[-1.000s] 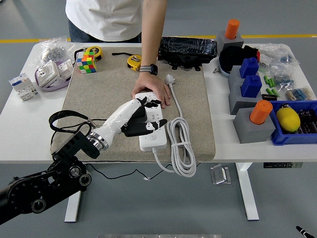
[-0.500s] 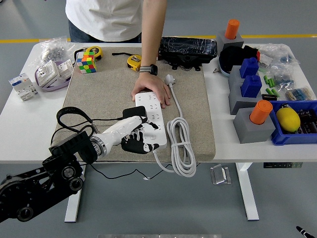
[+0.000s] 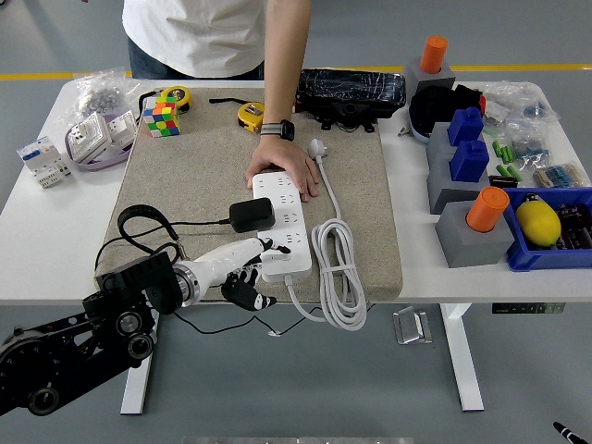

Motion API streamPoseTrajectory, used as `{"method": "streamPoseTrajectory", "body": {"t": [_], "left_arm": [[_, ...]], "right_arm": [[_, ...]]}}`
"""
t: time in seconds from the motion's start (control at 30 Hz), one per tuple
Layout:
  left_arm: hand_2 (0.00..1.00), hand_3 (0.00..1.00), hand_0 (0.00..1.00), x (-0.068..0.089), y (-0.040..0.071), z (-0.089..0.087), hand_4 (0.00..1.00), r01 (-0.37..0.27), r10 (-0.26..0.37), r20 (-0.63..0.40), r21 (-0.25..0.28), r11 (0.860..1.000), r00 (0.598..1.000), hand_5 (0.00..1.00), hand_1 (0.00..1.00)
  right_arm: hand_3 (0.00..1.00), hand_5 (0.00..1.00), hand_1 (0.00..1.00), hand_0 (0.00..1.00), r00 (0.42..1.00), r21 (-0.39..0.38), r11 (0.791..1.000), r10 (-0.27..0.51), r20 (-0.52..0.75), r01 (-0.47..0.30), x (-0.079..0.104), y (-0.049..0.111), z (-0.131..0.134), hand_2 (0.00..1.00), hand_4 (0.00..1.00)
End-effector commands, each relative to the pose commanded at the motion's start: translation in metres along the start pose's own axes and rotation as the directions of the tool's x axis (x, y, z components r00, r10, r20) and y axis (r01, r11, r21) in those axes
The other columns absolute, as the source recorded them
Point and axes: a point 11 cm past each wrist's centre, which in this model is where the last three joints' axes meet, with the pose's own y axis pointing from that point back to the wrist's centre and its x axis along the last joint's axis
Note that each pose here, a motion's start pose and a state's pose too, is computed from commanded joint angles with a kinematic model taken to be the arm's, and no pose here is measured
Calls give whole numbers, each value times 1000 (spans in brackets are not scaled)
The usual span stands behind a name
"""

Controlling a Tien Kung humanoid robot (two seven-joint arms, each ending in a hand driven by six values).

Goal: Put the plug near the board,insert it into the board,press the button,pull the plug out

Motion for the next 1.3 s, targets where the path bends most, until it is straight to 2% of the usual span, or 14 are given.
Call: {"method": "streamPoseTrajectory", "body": {"t": [0.23,0.5,0.83,0.87,0.9,1.0,1.07,1.1,1.17,1.27,1.3], "left_arm": [[153,880,76,-1,-6,-7,781,-2,2,11,29,1000,1000,2,94],[154,850,76,-5,-8,-13,775,18,-18,11,56,998,1000,2,95],[155,841,75,-8,-8,-13,773,39,-39,-3,56,998,999,2,95],[155,841,75,-7,-8,-12,773,33,-33,-9,46,998,999,2,95],[160,820,77,-6,-8,-11,607,29,-28,-23,34,999,999,2,98],[160,820,77,-4,-7,-9,607,22,-22,-52,13,1000,998,2,98],[160,820,77,1,-7,-6,607,-16,14,-86,-33,999,996,2,98],[258,651,126,4,-7,-4,795,-45,38,-111,-62,997,993,151,103],[258,651,126,10,-7,0,795,-98,81,-153,-107,989,985,151,103],[258,651,126,20,-7,2,795,-191,151,-233,-158,969,961,151,103],[273,575,163,22,-6,2,785,-210,166,-247,-166,964,955,191,123]], "right_arm": [[571,584,668,623,1000,1,1000,-2,-1,2,0,0,-1,640,978],[572,584,668,625,1000,-1,1000,0,-3,0,1,0,1,640,978],[572,586,668,625,1000,1,1000,0,-1,0,0,0,0,640,978],[572,586,668,625,1000,1,1000,0,-1,0,0,0,0,640,978],[572,586,668,624,1000,1,1000,0,0,0,0,0,0,640,978],[572,586,668,624,1000,1,1000,-2,-1,2,0,0,0,640,978],[572,586,668,624,1000,1,1000,-2,-1,2,-1,0,0,640,978],[572,586,668,624,1000,1,1000,-2,-1,2,-1,0,0,640,978],[572,586,668,624,1000,0,1000,-2,-2,2,-1,0,0,640,978],[572,586,668,624,1000,-1,1000,-2,-3,2,-1,0,1,640,978],[572,585,668,624,1000,0,1000,-2,-3,2,-1,0,0,640,978]]}}
